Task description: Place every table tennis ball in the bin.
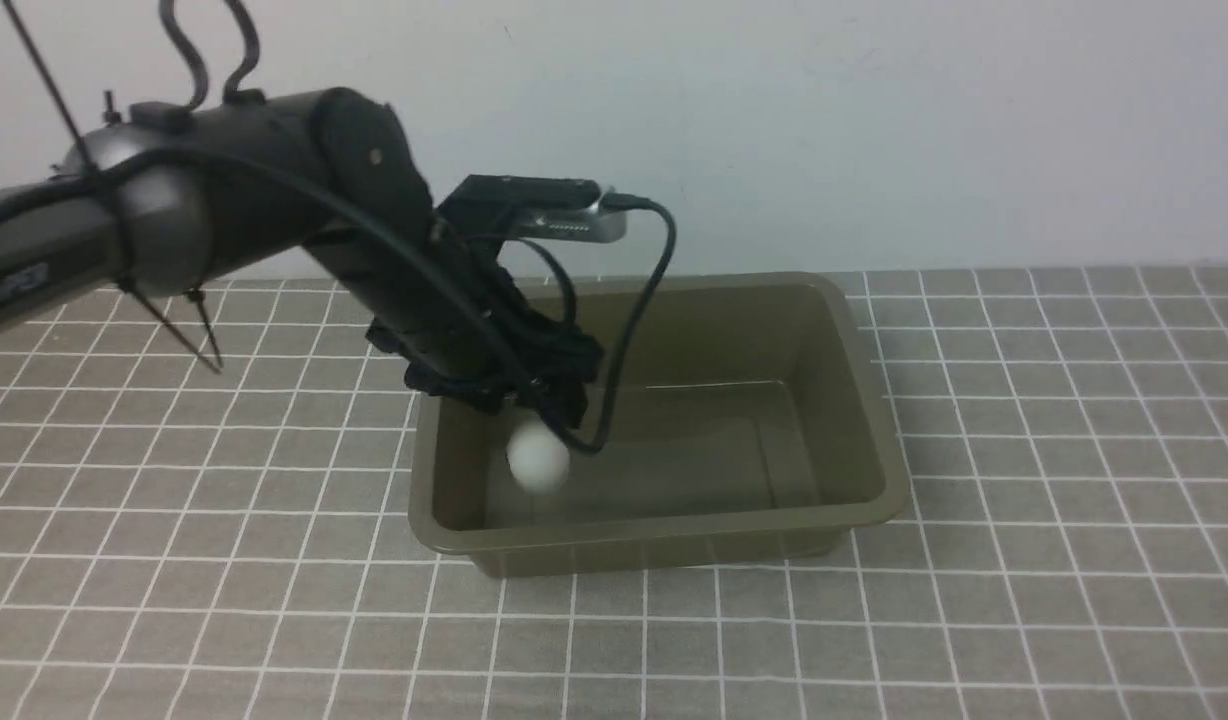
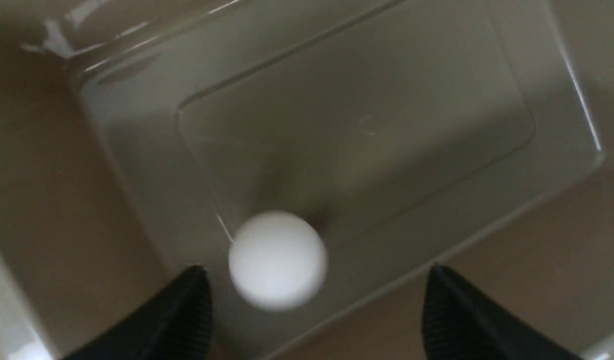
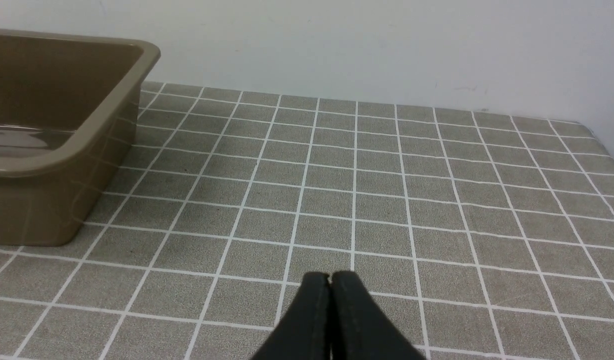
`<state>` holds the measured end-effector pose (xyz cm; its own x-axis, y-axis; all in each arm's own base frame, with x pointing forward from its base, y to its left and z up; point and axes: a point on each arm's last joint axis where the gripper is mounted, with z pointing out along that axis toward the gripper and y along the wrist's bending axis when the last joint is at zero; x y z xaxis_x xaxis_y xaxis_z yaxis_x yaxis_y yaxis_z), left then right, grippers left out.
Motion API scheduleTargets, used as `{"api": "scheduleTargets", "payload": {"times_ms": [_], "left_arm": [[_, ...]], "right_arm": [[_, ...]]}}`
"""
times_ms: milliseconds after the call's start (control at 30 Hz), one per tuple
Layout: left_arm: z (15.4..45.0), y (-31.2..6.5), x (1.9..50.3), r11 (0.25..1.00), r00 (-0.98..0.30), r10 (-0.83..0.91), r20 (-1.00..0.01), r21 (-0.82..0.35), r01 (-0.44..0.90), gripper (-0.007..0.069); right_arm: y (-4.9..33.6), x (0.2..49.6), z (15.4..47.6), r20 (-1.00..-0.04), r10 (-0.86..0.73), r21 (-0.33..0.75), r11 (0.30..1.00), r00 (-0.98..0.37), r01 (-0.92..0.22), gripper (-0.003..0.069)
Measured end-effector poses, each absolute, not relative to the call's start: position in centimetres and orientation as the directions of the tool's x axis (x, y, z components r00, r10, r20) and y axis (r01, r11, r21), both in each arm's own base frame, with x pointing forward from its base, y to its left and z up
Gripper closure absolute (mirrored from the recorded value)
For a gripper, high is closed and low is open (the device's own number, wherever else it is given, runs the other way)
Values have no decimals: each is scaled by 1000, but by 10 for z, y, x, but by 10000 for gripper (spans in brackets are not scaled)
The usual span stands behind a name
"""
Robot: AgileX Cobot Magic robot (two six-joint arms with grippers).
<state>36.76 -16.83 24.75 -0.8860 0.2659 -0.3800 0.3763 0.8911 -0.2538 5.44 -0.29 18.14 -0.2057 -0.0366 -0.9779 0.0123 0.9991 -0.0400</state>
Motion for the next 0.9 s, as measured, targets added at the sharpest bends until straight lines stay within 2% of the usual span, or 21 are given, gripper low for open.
{"api": "scheduleTargets", "payload": {"times_ms": [100, 133, 167, 233, 267, 300, 367, 500, 600, 700, 733, 900], "left_arm": [[260, -169, 369, 887, -882, 289, -373, -242, 394, 108], [274, -166, 368, 885, -872, 319, -371, -211, 414, 169], [280, -164, 366, 886, -868, 326, -373, -199, 418, 193], [300, -154, 357, 892, -856, 354, -377, -139, 431, 392], [307, -150, 353, 894, -851, 362, -381, -116, 432, 449], [324, -143, 342, 900, -842, 360, -402, -88, 427, 543], [343, -134, 327, 910, -830, 343, -439, -65, 410, 595], [379, -113, 276, 918, -771, 291, -567, -61, 391, 629], [389, -96, 232, 920, -712, 256, -654, -62, 388, 630], [384, -81, 195, 921, -617, 210, -758, -59, 385, 630], [381, -81, 195, 921, -620, 211, -756, -59, 385, 630], [358, -62, 139, 917, -562, 153, -813, -96, 388, 630]], "right_arm": [[-3, 54, 181, -978, -38, -41, 999, -206, 12, 668], [-3, 54, 181, -978, -38, -41, 999, -206, 12, 668], [-3, 54, 181, -978, -38, -41, 999, -206, 12, 668], [-3, 54, 181, -978, -38, -41, 999, -206, 12, 668], [-3, 54, 181, -978, -38, -42, 999, -206, 12, 668], [-3, 54, 181, -978, -38, -42, 999, -206, 12, 668], [-3, 54, 181, -978, -39, -43, 999, -206, 12, 668], [-3, 54, 181, -978, -39, -43, 999, -206, 12, 668], [-3, 54, 181, -978, -39, -43, 999, -206, 12, 668], [-3, 54, 181, -978, -39, -43, 999, -206, 12, 668], [-3, 54, 181, -978, -39, -43, 999, -206, 12, 668], [-3, 54, 181, -978, -39, -43, 999, -206, 12, 668]]}}
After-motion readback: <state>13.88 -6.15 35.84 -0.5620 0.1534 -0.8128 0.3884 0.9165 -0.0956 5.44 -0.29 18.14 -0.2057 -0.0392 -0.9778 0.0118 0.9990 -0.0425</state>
